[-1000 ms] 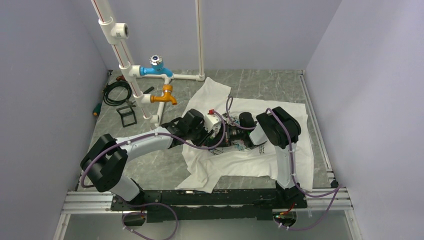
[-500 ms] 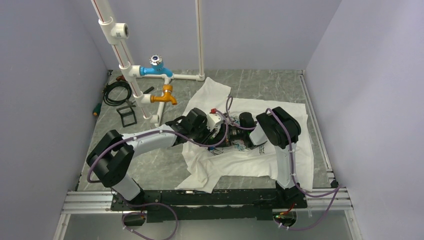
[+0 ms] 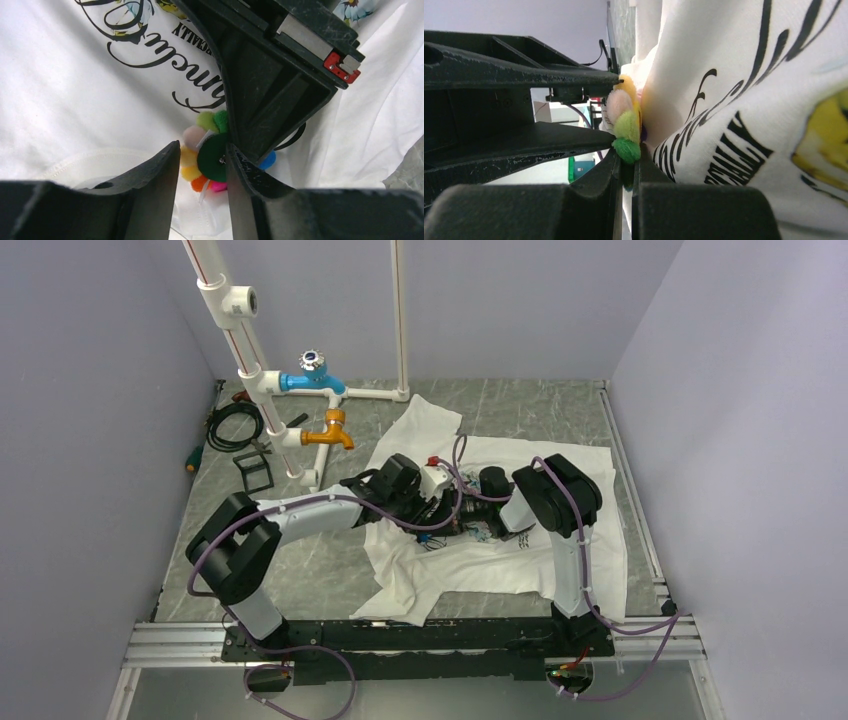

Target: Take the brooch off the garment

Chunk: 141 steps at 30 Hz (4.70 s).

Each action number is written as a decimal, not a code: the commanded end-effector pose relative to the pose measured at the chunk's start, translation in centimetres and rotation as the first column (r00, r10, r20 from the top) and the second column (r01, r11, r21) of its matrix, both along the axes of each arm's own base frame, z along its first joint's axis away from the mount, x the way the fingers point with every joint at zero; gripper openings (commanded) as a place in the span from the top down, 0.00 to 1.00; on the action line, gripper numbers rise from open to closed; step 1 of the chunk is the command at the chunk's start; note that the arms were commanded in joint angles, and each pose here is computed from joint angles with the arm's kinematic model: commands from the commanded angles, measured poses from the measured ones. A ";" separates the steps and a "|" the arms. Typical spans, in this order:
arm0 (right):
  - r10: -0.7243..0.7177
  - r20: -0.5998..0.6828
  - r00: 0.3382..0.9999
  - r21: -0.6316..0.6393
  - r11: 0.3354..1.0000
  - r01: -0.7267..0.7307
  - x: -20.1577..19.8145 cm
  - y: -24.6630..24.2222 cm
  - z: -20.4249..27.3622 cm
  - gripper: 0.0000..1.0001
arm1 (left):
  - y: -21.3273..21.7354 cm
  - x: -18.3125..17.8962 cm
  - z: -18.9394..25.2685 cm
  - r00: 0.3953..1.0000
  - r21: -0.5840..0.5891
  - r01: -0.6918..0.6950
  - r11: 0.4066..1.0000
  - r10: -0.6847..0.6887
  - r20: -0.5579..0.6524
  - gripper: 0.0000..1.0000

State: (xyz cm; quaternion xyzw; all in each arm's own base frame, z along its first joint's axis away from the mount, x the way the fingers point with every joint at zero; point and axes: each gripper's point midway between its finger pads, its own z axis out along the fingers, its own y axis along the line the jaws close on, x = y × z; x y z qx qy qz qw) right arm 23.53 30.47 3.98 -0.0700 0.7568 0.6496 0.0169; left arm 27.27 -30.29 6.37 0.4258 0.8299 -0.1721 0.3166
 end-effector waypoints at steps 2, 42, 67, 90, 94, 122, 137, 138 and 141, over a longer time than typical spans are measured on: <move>0.032 0.105 0.994 0.057 0.998 -0.039 -0.2 0.1 2.2 1.00 | -1.6 0.1 1.5 1.000 -0.049 0.020 0.999 -0.020 -0.007 0.47; -0.076 0.277 0.958 0.114 0.992 0.046 0.4 -0.2 3.5 1.00 | 1.6 -0.8 3.1 0.962 -0.269 -0.187 0.945 0.120 -0.245 0.45; -0.066 0.314 0.947 0.119 0.992 0.029 0.0 0.1 3.8 1.00 | 0.5 -0.9 3.0 0.944 -0.313 -0.185 0.931 0.080 -0.321 0.46; -0.059 0.310 0.949 0.126 0.992 0.020 -0.1 0.2 3.8 1.00 | 1.5 -1.1 2.6 0.931 -0.337 -0.206 0.919 0.078 -0.357 0.46; -0.058 0.311 0.948 0.130 0.991 0.018 0.0 0.2 3.8 1.00 | 1.3 -1.6 3.6 0.939 -0.398 -0.169 0.902 0.024 -0.343 0.47; -0.050 0.347 0.937 0.148 0.989 -0.002 -0.6 0.3 4.7 1.00 | 2.0 0.5 1.2 0.908 -0.269 -0.276 0.922 0.159 -0.387 0.64; -0.073 0.369 0.927 0.060 0.997 0.054 0.6 -0.1 3.0 1.00 | 1.5 -0.3 4.0 0.948 -0.375 -0.189 0.907 0.069 -0.311 0.44; -0.072 0.371 0.926 0.053 0.997 0.057 0.7 -0.1 2.8 1.00 | 1.5 -0.4 4.1 0.948 -0.376 -0.185 0.908 0.065 -0.310 0.43; -0.069 0.375 0.925 0.044 0.997 0.057 0.8 0.0 2.6 1.00 | 1.6 -0.6 4.2 0.953 -0.377 -0.170 0.910 0.054 -0.298 0.38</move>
